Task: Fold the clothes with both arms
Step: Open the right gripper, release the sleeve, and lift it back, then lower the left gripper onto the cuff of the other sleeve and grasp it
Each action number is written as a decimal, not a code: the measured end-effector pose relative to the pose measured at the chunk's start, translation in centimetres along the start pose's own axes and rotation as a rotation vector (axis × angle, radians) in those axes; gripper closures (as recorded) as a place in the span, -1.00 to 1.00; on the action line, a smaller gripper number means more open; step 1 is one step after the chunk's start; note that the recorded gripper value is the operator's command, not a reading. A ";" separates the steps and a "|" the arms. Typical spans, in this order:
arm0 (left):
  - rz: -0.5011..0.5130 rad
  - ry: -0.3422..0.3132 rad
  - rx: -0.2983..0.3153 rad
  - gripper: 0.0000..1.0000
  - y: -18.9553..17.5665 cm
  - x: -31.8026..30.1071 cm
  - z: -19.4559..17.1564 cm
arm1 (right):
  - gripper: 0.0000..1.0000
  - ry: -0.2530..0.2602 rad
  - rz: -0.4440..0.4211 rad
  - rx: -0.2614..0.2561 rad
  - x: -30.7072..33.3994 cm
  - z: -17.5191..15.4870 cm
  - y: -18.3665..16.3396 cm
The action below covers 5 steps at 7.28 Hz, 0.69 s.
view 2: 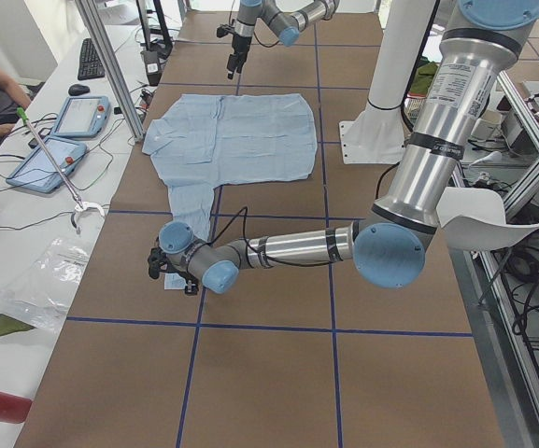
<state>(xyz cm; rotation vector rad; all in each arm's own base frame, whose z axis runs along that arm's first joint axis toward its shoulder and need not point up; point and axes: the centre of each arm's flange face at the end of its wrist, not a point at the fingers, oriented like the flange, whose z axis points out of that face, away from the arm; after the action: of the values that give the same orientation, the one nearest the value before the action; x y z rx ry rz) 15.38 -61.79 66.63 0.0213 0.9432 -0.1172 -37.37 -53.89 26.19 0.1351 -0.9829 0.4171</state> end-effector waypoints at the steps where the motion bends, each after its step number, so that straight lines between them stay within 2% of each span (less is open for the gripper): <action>1: -0.005 0.007 -0.008 -0.37 0.3 -0.4 0.4 | -0.99 0.005 -0.004 0.009 0.5 -0.1 -0.1; 5: 0.018 0.004 -0.037 -0.33 1.0 0.5 2.9 | -1.00 0.019 -0.007 0.052 1.2 0.1 -0.3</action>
<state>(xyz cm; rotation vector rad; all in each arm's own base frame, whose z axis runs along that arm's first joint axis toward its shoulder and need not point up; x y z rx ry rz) 18.17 -61.00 67.89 -0.0044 0.9486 -0.0831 -36.69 -53.88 27.25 0.1817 -0.9524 0.4369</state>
